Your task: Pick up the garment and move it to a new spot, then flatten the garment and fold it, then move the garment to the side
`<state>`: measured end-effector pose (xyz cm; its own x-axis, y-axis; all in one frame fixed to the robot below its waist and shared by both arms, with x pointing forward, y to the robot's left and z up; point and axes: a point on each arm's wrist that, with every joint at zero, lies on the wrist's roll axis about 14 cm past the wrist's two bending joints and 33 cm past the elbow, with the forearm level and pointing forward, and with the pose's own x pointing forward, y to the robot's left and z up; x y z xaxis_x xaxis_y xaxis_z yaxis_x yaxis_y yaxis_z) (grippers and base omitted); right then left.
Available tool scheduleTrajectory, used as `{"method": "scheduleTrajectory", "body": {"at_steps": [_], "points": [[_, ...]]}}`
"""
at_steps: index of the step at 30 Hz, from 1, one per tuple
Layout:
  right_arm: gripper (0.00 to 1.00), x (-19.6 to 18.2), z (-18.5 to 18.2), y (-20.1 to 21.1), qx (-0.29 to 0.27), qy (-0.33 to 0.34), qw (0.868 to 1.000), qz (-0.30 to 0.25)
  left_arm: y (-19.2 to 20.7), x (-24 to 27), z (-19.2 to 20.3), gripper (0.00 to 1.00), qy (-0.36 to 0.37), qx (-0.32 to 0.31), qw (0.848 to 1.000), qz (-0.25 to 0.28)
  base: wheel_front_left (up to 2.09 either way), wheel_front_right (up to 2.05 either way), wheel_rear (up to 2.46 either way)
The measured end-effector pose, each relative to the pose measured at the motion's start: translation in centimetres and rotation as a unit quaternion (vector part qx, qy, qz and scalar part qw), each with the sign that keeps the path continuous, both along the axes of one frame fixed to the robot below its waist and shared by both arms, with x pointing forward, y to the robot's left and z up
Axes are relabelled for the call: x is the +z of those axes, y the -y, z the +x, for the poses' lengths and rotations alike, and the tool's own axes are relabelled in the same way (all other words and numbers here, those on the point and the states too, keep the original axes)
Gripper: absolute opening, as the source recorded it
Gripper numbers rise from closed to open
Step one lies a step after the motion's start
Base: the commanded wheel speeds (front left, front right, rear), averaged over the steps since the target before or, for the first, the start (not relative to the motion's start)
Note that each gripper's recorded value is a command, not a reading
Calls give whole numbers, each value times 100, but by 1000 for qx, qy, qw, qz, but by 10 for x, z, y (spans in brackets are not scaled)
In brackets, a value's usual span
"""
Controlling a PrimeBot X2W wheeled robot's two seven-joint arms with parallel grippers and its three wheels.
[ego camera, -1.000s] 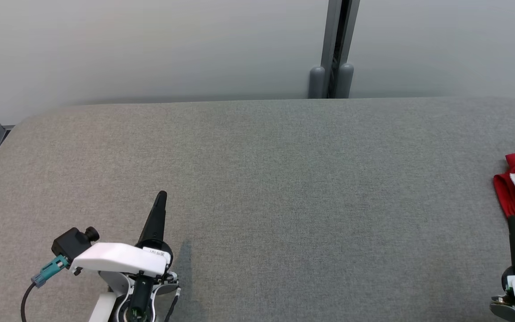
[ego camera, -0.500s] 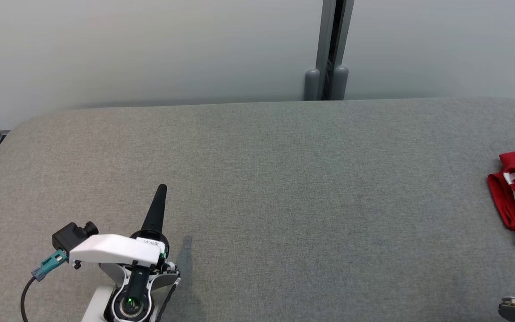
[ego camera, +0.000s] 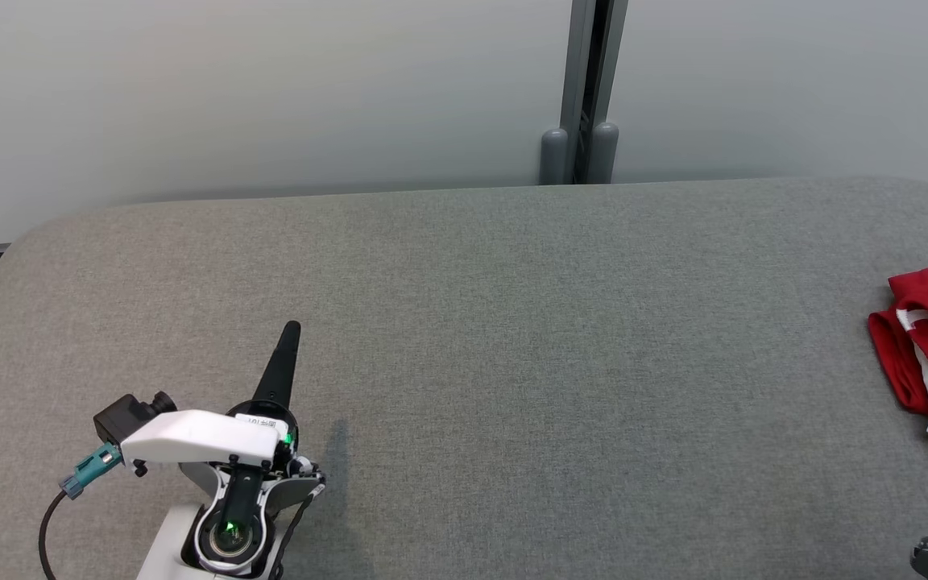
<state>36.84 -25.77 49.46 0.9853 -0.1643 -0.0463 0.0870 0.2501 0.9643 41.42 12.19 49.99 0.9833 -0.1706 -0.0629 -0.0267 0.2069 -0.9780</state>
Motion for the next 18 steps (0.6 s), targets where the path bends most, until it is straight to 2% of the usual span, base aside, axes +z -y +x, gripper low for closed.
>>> {"method": "scheduleTrajectory", "body": {"at_steps": [18], "points": [[0, 6, -9, 13, -17, 26, 997, 73, 8, 9, 8, 0, 1, -12, 998, -60, 0, 0, 0]]}}
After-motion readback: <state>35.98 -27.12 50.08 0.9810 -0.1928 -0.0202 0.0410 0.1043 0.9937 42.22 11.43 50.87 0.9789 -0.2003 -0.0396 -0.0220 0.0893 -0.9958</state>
